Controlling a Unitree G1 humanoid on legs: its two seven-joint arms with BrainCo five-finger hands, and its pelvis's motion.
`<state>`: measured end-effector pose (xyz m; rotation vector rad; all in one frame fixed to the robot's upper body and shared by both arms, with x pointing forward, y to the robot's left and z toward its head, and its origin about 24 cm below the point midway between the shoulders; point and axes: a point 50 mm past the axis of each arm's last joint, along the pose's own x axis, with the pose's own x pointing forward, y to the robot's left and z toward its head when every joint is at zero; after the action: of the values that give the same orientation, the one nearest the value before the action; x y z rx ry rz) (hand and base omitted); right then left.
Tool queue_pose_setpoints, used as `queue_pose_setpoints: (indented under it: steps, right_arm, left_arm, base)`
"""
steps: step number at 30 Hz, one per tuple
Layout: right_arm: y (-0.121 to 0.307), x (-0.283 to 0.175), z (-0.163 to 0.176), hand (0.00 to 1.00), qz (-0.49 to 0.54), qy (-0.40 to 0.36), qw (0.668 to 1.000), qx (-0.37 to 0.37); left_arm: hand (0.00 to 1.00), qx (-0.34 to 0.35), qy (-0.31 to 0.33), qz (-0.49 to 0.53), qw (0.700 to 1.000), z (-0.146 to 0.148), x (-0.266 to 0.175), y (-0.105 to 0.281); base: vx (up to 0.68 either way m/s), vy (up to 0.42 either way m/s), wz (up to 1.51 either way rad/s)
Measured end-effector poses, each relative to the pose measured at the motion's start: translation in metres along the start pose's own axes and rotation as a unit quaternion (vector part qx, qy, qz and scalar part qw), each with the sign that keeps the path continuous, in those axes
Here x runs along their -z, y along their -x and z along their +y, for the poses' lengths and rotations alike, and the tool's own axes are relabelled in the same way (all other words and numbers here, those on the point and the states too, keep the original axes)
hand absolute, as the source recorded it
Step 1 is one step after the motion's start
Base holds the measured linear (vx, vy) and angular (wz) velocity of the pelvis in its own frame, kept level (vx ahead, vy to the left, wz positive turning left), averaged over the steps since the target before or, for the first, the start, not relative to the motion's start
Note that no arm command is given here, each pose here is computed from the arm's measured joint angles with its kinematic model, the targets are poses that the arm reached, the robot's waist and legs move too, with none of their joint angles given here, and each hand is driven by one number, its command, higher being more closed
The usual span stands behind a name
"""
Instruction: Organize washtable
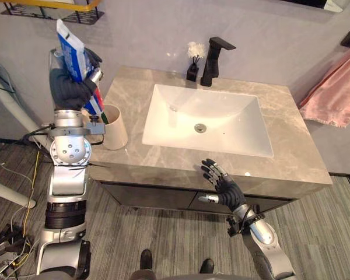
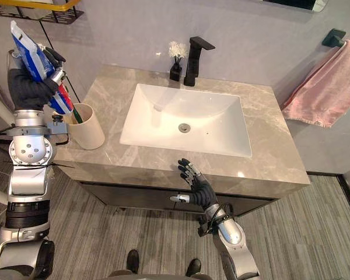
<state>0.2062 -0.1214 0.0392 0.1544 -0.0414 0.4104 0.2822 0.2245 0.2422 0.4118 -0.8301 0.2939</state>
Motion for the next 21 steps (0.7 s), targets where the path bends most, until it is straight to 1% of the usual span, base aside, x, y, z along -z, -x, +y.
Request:
queue_pose_setpoints:
  steps: [11, 21]
  right_arm:
    - [-0.002, -0.013, -0.003, 0.0, -0.038, 0.002, 0.999, 0.012]
    - [-0.007, -0.025, -0.001, 0.0, -0.066, 0.009, 0.998, 0.003]
  left_arm:
    - [1.0, -0.006, -0.003, 0.003, 1.0, 0.001, 0.002, -0.003]
    - [1.0, -0.034, 0.01, -0.005, 0.999, 0.004, -0.001, -0.011]
  base:
    - [0.0, 0.002, -0.01]
    - [0.01, 0.002, 0.0]
